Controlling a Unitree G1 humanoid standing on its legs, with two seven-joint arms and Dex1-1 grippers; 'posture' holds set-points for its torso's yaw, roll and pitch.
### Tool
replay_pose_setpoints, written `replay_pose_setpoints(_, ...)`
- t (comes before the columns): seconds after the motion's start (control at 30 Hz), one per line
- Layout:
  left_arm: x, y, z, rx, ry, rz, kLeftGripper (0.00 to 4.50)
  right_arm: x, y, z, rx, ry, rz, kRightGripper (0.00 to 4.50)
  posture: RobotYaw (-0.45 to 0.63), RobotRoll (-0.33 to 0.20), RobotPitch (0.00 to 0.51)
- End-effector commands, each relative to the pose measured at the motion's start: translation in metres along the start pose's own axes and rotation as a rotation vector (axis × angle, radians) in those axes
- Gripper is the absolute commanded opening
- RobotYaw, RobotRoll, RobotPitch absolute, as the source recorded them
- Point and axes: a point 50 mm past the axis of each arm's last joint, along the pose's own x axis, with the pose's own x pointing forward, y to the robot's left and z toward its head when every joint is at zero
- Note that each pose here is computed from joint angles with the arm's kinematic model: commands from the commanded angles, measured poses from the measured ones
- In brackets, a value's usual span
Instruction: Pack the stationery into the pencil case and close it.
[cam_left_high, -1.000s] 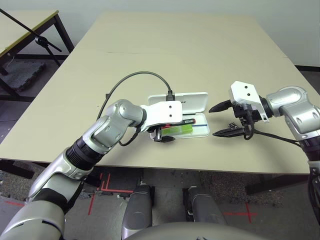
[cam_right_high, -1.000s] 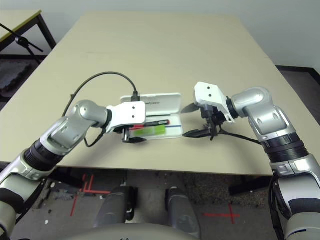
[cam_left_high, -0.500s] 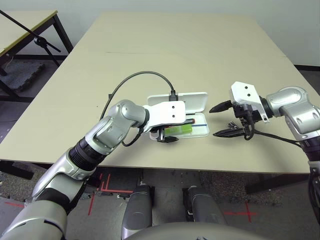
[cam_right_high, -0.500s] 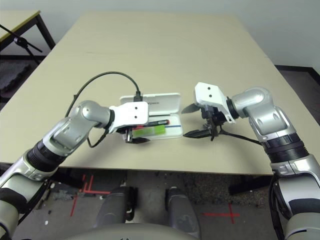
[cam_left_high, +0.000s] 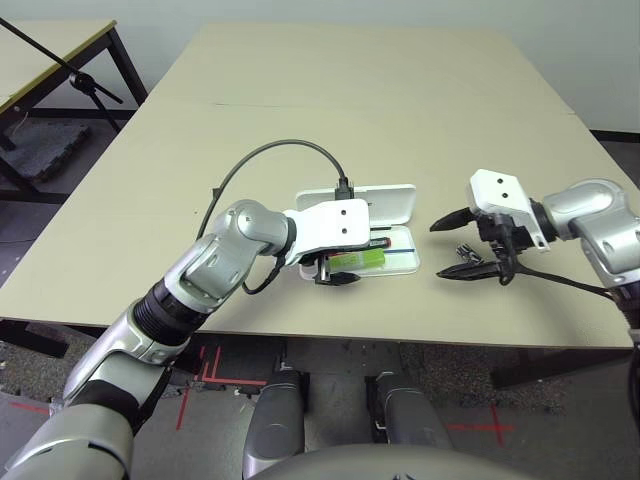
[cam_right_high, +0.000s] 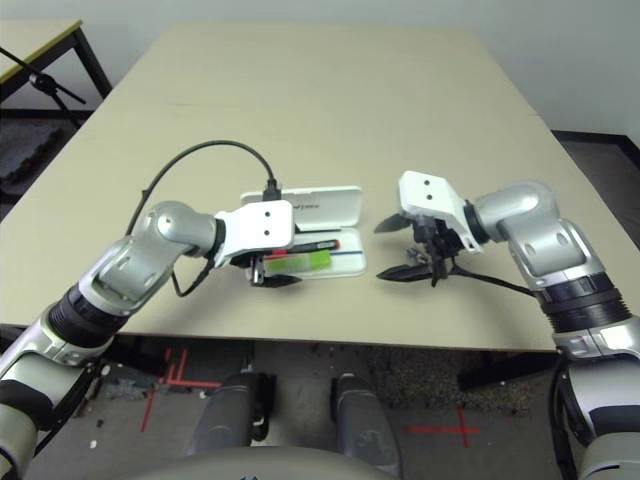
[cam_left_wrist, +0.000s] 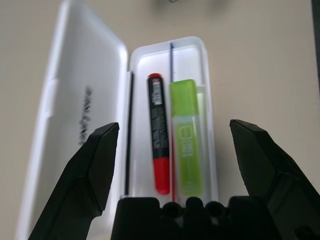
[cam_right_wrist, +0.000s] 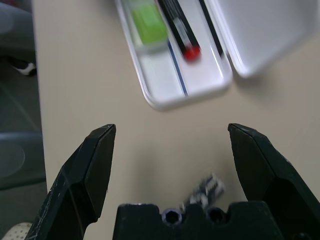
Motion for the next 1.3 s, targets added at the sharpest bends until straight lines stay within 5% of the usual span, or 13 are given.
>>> replay_pose_setpoints(0.03, -0.018, -0.002, 0.002, 0.020, -0.072, 0.026, 4.47, -0.003, 0.007, -0.004, 0.074, -0.021, -0.034, 4.50, 0.07, 0.000, 0.103)
replay_pose_setpoints(0.5, -0.046, 0.003, -0.002, 0.037, -0.092, 0.102, 4.47, 0.021, 0.006, -0.028, 0.334, 0.082, -0.244, 4.50, 0.08, 0.000, 0.097)
replay_pose_setpoints(1.3, -0.068, 0.006, 0.008, 0.116, -0.062, 0.101, 4.47, 0.049, -0.002, -0.046, 0.448, 0.275, -0.278, 4.50, 0.10, 0.000, 0.105)
